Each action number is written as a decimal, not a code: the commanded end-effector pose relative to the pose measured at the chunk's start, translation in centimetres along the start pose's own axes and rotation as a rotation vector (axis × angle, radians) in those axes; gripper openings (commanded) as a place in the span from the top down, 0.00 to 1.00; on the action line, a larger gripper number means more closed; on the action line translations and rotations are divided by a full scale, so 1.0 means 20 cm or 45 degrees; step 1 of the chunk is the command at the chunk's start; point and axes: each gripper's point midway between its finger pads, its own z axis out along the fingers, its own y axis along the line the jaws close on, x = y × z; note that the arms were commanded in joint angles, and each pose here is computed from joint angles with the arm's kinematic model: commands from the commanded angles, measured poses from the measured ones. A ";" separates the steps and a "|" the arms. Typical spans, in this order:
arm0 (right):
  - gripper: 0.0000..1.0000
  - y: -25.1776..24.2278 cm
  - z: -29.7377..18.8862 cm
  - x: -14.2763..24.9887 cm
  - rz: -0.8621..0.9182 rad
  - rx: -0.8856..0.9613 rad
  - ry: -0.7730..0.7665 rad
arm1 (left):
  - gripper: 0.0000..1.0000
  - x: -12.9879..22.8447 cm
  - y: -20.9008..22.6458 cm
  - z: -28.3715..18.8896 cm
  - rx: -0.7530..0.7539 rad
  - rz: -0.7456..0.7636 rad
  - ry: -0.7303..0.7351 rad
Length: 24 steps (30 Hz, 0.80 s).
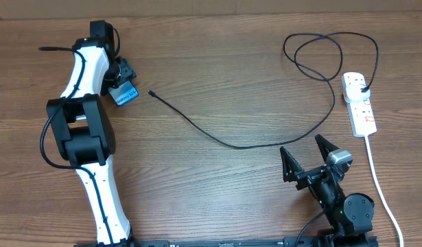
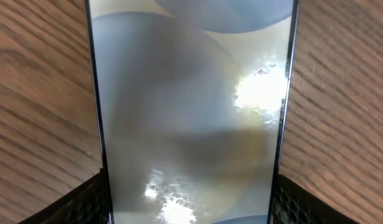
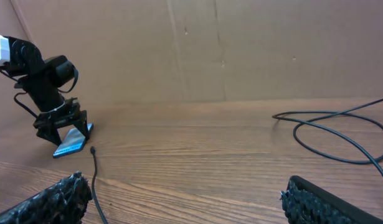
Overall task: Plug charger to phone and switch on socket
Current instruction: 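Close the left gripper on the phone's long edges, then lift the phone with the left gripper and carry it toward center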
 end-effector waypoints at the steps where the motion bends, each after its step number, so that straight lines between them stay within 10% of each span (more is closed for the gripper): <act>1: 0.00 -0.01 0.00 0.01 0.007 0.008 -0.005 | 0.85 0.07 -0.07 0.07 0.055 0.034 0.120; 14: 0.00 -0.01 0.00 0.01 0.007 0.007 -0.006 | 0.96 0.12 -0.54 -0.48 0.213 0.274 -0.004; 24: 0.00 -0.01 0.00 0.01 0.007 0.007 -0.006 | 0.96 0.66 -1.07 -0.77 0.443 0.575 0.072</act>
